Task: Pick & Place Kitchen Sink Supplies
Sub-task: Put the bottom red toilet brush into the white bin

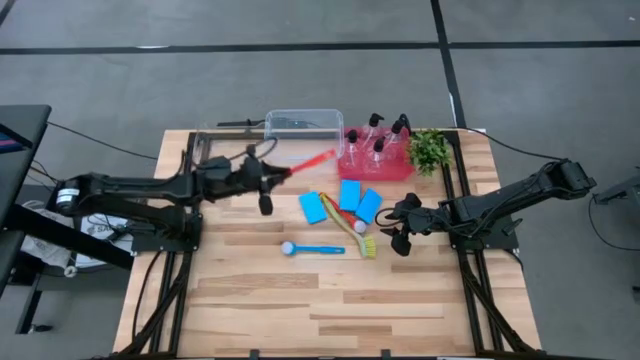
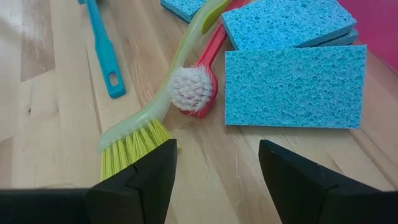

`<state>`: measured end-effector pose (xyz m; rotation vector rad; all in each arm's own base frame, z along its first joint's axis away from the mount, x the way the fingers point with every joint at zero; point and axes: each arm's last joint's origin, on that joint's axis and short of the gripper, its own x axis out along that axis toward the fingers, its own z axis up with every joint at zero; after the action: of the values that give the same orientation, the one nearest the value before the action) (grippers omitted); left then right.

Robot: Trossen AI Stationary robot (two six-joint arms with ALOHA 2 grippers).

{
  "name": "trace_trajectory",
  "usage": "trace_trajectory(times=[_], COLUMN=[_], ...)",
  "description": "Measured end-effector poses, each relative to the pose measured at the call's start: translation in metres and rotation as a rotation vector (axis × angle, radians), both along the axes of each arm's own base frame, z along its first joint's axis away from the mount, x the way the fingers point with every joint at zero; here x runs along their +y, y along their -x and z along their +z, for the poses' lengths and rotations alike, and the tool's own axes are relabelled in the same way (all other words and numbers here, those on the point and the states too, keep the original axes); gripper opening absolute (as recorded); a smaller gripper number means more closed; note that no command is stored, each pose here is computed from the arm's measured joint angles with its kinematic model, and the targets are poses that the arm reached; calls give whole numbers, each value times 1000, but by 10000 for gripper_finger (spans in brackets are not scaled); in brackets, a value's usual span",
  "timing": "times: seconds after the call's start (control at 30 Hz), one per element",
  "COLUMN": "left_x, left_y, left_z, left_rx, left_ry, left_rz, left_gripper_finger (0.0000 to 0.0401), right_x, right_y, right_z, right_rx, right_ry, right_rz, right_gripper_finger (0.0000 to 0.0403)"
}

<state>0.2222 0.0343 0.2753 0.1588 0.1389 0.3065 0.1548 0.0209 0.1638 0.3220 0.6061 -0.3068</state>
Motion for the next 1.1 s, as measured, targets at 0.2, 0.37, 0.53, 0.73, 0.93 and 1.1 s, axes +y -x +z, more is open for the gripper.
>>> trace_trajectory(times=[0.2,0.37,0.53,0.73,0.93,1.1], left_x=[20,40,64,86,94,95], left_y=[6,1,-10,-23,-27,-26], left_z=[9,7,-9,-36,-47,-47], left_rx=[-37,-53,-25,54,74,72], left_ry=[-105,-183,-182,-157,-150,-150], left_rz=[133,201,238,286,306,311], left_gripper_finger=[49,46,50,49,53,59], right_x=[0,0,0,0,0,0], right_y=[0,0,-1,0,0,0], right_z=[0,0,1,1,1,1], right_rx=[-1,-6,-11,-18,-19,-19], right_ry=[0,-1,-6,-38,-40,-40], right_rz=[0,-1,-9,-35,-37,-36], right_gripper_finger=[221,221,221,221,221,221])
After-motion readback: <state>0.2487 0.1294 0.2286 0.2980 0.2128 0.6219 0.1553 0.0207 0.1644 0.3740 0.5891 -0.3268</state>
